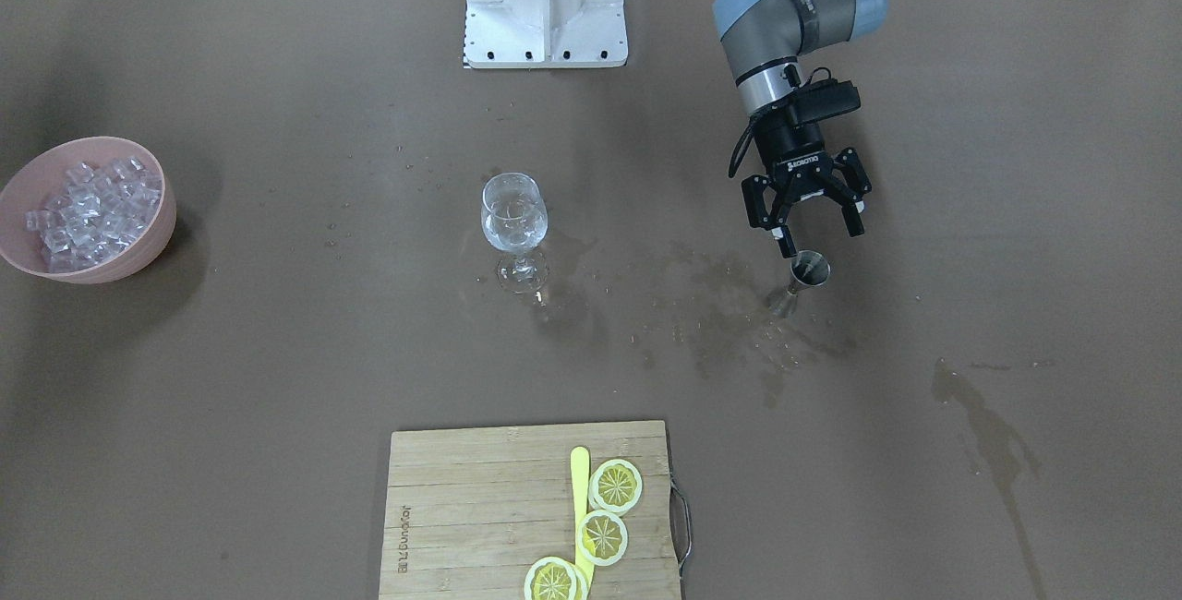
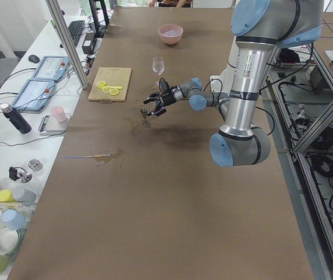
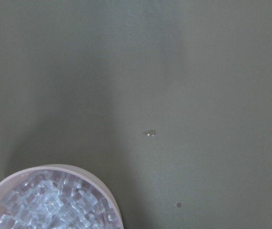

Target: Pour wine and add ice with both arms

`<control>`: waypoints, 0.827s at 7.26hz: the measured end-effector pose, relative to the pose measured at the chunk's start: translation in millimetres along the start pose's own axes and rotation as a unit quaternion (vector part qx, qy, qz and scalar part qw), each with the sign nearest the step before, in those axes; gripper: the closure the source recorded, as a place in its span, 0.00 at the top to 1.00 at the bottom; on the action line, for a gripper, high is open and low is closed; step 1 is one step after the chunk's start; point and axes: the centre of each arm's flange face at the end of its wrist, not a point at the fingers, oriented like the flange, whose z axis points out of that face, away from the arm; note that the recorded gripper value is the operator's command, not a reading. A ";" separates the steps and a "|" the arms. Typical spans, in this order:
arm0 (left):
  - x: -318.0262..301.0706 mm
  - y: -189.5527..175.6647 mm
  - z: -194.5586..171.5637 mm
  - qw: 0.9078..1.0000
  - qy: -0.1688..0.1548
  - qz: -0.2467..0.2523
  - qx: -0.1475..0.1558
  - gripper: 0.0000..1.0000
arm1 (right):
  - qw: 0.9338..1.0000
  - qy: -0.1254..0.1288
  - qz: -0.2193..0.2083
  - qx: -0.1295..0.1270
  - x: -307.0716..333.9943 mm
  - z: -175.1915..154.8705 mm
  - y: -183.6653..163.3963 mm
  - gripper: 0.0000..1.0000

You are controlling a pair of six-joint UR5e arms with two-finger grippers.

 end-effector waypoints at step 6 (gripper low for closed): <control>-41.0 -162.1 25.3 0.952 0.069 0.179 -0.238 0.99 | 0.998 -0.002 -0.053 0.032 -82.8 1.9 28.2 1.00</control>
